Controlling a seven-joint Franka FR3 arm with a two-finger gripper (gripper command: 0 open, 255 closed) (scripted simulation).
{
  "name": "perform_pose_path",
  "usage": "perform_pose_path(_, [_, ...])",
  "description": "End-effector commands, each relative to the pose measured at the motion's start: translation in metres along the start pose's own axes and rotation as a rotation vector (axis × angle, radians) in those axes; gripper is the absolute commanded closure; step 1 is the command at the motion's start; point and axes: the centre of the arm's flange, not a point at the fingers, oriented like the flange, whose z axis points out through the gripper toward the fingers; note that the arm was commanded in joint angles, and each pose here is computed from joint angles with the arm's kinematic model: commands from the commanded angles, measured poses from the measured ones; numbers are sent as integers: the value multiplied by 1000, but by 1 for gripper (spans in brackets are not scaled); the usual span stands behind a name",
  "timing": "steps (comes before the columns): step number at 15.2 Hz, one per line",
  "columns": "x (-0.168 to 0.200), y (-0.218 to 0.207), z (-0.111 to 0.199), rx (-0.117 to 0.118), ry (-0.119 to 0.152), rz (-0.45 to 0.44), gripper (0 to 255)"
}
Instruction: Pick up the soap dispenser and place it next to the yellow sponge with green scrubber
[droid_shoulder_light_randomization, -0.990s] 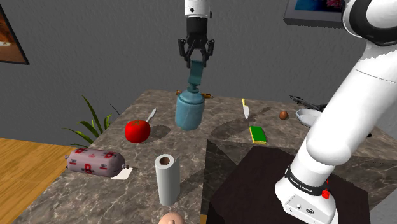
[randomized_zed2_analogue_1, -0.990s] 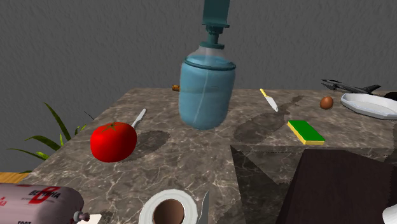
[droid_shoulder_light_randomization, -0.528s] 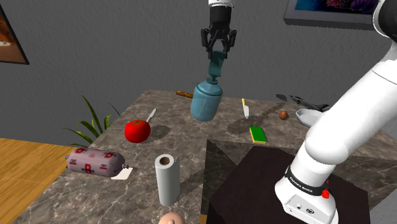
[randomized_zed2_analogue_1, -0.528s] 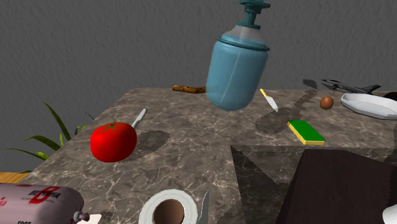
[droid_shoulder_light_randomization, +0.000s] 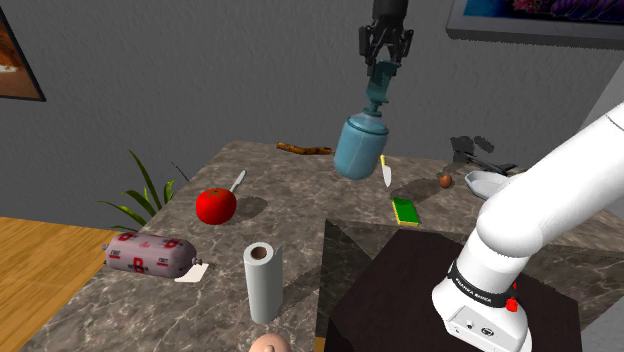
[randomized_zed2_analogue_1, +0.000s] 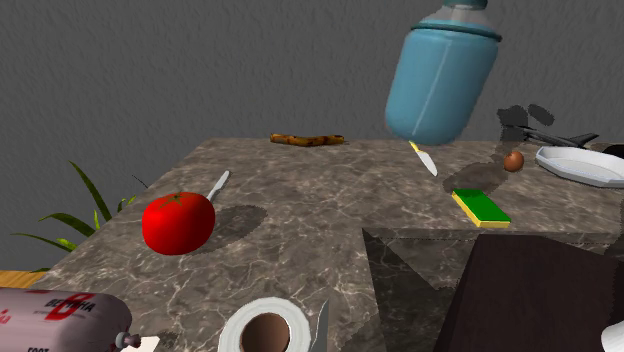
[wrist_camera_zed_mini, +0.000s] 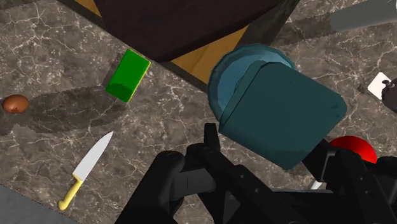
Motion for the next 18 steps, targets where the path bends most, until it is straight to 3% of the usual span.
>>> perform_pose_path(1, [-12, 24, -9, 1, 0, -1, 255])
perform_pose_path(18, [-83, 219, -94, 1, 0, -1, 255])
